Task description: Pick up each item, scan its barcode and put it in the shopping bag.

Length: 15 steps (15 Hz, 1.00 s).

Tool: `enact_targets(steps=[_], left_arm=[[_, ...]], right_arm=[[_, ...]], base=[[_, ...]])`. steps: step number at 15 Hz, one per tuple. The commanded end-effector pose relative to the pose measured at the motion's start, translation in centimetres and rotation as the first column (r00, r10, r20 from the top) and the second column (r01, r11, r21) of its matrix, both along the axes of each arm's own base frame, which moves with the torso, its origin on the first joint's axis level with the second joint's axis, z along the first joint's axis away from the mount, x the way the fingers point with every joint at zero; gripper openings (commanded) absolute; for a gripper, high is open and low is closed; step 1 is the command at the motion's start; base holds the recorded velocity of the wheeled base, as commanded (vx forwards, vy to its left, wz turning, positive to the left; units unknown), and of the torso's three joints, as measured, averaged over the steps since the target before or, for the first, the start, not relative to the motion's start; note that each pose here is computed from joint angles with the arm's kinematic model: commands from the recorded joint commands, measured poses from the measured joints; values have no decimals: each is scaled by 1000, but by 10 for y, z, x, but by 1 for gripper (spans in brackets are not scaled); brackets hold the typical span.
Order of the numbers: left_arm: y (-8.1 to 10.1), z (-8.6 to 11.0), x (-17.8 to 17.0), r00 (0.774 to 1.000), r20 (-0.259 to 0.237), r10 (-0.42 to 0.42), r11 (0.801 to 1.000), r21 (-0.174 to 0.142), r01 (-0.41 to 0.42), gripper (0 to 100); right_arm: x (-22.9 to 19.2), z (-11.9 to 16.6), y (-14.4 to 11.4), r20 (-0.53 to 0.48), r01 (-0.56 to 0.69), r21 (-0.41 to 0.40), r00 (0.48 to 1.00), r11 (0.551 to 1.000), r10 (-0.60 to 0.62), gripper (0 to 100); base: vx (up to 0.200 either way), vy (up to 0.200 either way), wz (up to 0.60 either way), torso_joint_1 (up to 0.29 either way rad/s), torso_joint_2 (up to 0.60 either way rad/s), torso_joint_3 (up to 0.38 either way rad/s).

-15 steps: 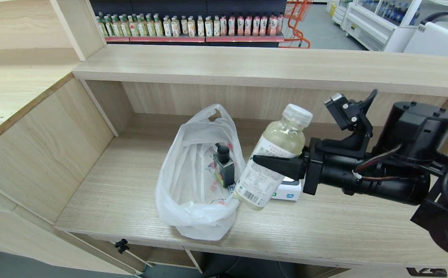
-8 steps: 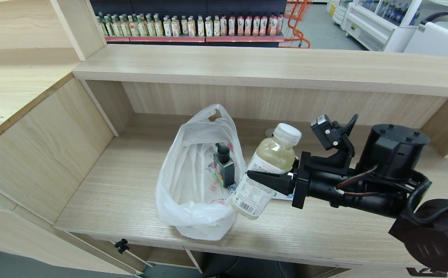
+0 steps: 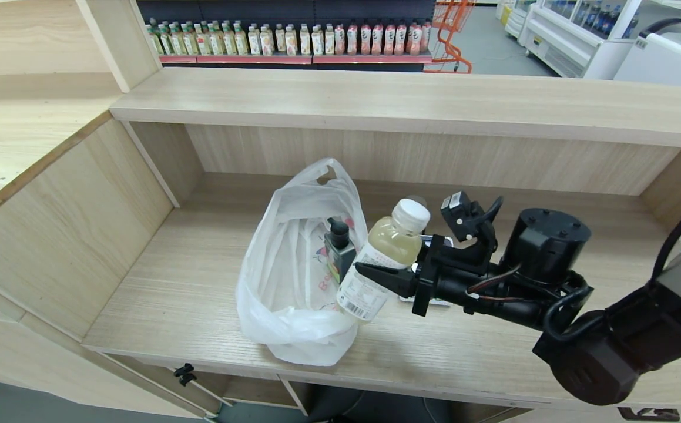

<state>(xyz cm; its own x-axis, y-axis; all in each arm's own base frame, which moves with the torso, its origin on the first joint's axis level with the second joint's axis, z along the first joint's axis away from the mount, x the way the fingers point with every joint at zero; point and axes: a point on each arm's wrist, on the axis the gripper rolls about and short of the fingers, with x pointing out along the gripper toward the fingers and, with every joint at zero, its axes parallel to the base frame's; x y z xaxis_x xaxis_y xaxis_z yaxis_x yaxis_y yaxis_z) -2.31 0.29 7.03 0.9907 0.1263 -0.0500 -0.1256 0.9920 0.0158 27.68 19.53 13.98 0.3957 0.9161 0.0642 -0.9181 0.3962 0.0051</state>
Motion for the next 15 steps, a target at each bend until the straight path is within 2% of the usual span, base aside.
enact_targets(steps=[1,8,12,15], left_arm=[[0,0,0,1000,1,1,1000,0,-1,100],[0,0,0,1000,1,1,1000,0,-1,100],[0,0,0,1000,1,1,1000,0,-1,100],[0,0,0,1000,0,1,1000,0,-1,100]], right_arm=[[10,-25,7,-46,-3,-32,999,999,2,0],[27,-51,19,11,-7,-2,1000,1000,7,0],[39,-52,25,77,-3,30,997,1000,1,0],[41,-69,26,40,-3,4,999,1000,2,0]], base=[[0,0,0,0,0,0],[0,0,0,0,0,0],[0,0,0,0,0,0],[0,0,0,0,0,0]])
